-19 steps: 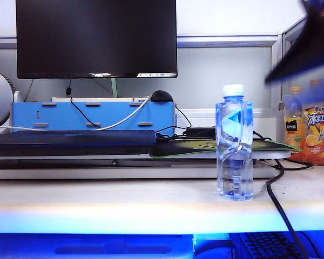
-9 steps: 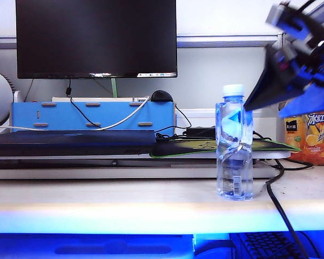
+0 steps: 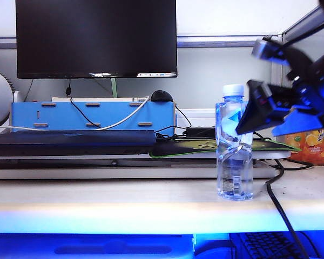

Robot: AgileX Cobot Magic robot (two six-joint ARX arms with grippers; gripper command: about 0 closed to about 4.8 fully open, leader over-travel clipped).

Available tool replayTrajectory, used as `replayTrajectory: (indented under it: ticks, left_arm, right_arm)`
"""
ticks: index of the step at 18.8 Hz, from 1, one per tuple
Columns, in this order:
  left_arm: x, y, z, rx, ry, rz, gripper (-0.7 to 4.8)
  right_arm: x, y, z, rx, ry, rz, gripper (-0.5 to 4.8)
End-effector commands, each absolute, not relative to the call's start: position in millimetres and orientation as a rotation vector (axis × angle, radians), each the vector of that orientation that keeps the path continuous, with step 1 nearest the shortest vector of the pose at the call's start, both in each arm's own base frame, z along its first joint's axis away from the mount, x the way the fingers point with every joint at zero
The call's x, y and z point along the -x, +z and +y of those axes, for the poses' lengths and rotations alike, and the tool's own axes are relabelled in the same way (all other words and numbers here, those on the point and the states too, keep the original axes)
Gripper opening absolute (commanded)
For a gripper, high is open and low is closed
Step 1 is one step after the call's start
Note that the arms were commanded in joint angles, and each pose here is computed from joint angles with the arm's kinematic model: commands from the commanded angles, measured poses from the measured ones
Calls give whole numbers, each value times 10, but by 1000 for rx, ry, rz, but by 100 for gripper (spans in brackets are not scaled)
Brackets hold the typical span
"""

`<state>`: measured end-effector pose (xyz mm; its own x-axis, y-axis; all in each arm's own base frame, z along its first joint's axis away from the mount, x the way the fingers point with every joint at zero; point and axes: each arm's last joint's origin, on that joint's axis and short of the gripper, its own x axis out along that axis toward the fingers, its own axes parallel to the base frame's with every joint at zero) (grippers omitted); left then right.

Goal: Pick up the mineral water bottle and place it on the laptop.

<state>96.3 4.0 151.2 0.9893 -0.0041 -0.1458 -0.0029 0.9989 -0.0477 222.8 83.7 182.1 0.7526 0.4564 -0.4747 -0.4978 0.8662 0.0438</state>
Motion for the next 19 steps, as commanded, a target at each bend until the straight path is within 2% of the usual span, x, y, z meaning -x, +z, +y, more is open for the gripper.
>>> replayTrajectory:
  ticks: [1,13,19]
  left_arm:
    - [-962,1512,39,47,-4,145,-2]
    - [-962,1512,39,47,-4,145,-2]
    - [-962,1512,39,47,-4,145,-2]
  right_arm:
    - [-2335,1822,885,84,545,462,479]
    - [-2708,1785,1058,81,575,447,479]
    - [-2889,1707,1125,84,575,506,479]
